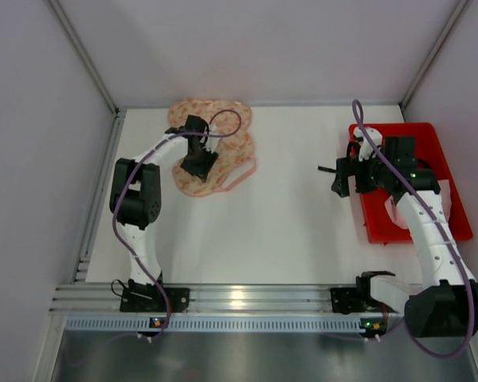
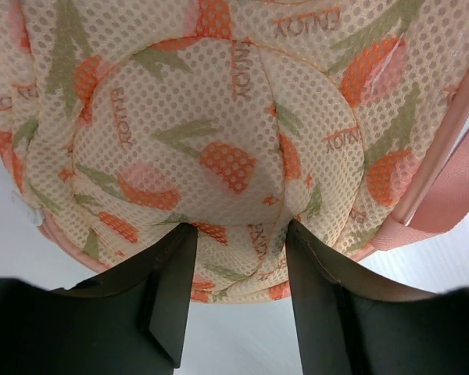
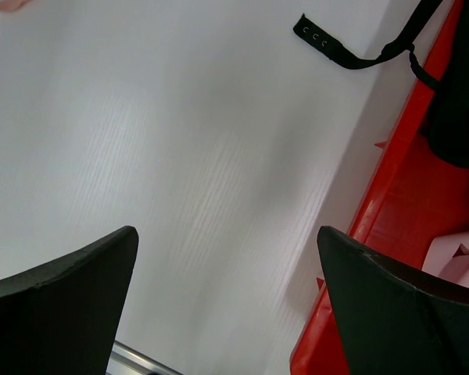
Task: Place the bra in the laundry bag and zip it closed
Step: Move the laundry bag to the center of the board, then open the laundry bag at the center of the board, then adjust the laundry bag at the center of the board.
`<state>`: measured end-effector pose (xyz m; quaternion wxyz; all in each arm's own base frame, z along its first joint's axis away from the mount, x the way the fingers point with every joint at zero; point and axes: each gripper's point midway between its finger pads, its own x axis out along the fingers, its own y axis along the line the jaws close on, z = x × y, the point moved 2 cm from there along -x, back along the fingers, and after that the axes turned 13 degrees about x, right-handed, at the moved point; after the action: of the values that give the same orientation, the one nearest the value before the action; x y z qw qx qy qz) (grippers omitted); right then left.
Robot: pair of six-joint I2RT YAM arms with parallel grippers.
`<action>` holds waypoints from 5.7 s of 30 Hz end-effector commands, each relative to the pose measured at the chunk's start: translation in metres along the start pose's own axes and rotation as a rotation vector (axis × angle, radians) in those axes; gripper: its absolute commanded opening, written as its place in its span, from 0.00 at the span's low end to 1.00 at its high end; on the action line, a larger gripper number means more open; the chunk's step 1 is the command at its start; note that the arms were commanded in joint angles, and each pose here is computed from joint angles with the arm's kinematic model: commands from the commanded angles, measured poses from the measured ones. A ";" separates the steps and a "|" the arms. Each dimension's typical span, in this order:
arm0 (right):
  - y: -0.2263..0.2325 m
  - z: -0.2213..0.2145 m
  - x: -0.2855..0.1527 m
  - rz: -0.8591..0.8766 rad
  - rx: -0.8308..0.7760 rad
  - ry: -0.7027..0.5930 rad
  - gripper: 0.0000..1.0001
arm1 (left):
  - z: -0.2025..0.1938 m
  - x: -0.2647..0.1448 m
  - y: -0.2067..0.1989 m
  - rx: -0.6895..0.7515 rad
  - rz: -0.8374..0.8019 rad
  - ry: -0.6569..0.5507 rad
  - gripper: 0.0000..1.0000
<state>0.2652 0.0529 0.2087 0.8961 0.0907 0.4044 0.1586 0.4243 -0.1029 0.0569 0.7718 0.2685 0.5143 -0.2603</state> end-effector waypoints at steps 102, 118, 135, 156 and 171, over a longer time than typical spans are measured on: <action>0.027 0.003 0.057 0.320 0.145 0.119 0.50 | -0.017 -0.065 -0.040 -0.572 -0.054 -0.338 0.00; 0.042 -0.027 0.159 0.201 -0.011 0.327 0.33 | 0.003 -0.116 -0.009 -0.493 -0.046 -0.509 0.77; 0.003 -0.017 0.245 0.011 -0.058 0.320 0.34 | 0.032 -0.005 -0.095 -0.603 -0.244 -0.387 0.54; 0.026 0.175 0.130 0.067 -0.121 -0.053 0.87 | 0.119 -0.099 -0.068 -0.494 -0.339 -0.640 0.79; -0.110 0.140 0.042 -0.216 -0.122 0.099 0.96 | 0.076 -0.174 -0.087 -0.291 -0.286 -0.690 0.81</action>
<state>0.4363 -0.0244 0.2910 0.9310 -0.0264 0.3524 0.0915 0.3738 -0.2000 0.2440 0.8961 -0.0384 0.2717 -0.3489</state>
